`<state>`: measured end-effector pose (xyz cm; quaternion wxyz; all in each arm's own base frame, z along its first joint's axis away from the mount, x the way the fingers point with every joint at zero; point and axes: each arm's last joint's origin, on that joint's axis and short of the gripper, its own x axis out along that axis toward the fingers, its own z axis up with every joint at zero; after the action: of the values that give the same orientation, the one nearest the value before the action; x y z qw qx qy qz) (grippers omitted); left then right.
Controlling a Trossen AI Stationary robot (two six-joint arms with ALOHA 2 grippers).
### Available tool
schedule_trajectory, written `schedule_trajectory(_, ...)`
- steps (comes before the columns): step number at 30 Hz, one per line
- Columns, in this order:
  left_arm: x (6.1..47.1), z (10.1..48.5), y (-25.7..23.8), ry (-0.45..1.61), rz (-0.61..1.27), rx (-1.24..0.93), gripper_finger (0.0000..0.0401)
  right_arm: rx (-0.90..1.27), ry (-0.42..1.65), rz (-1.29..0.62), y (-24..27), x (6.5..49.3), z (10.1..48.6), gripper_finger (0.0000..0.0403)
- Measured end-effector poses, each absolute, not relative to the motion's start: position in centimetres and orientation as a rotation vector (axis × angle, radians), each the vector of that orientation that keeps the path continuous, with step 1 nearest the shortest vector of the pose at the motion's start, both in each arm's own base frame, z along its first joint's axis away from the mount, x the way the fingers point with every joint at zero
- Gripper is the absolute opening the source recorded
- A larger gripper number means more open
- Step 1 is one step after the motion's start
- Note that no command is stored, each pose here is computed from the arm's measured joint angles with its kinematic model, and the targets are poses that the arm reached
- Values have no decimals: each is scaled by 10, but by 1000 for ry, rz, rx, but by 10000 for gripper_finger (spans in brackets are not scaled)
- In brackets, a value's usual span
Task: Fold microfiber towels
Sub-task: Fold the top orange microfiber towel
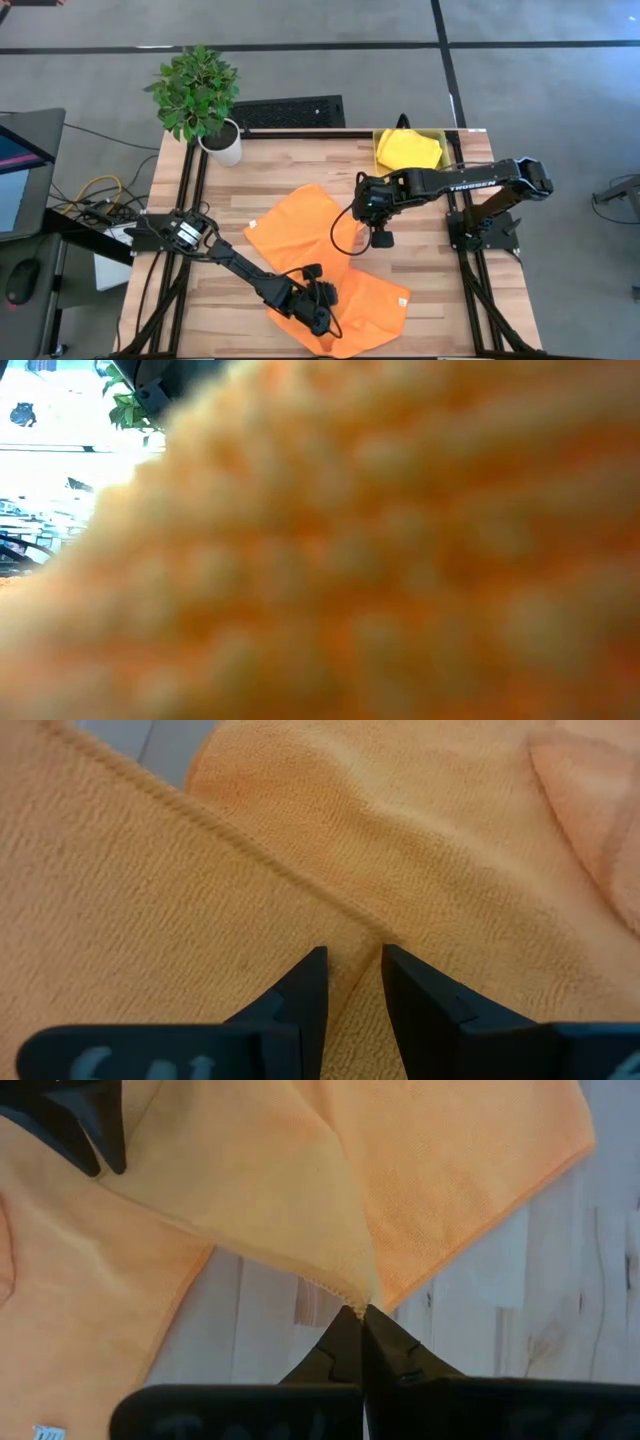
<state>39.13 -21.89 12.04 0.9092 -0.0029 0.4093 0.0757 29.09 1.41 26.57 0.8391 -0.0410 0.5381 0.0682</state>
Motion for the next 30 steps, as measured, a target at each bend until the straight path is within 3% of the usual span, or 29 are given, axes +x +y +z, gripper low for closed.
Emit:
schedule_trajectory(22, 393, 121, -222, 849, 66, 44, 90, -87, 1138, 145, 14, 291, 266, 8)
schedule_trajectory(30, 391, 120, -210, 900, 176, -16, 78, -79, 1135, 140, 14, 291, 266, 8)
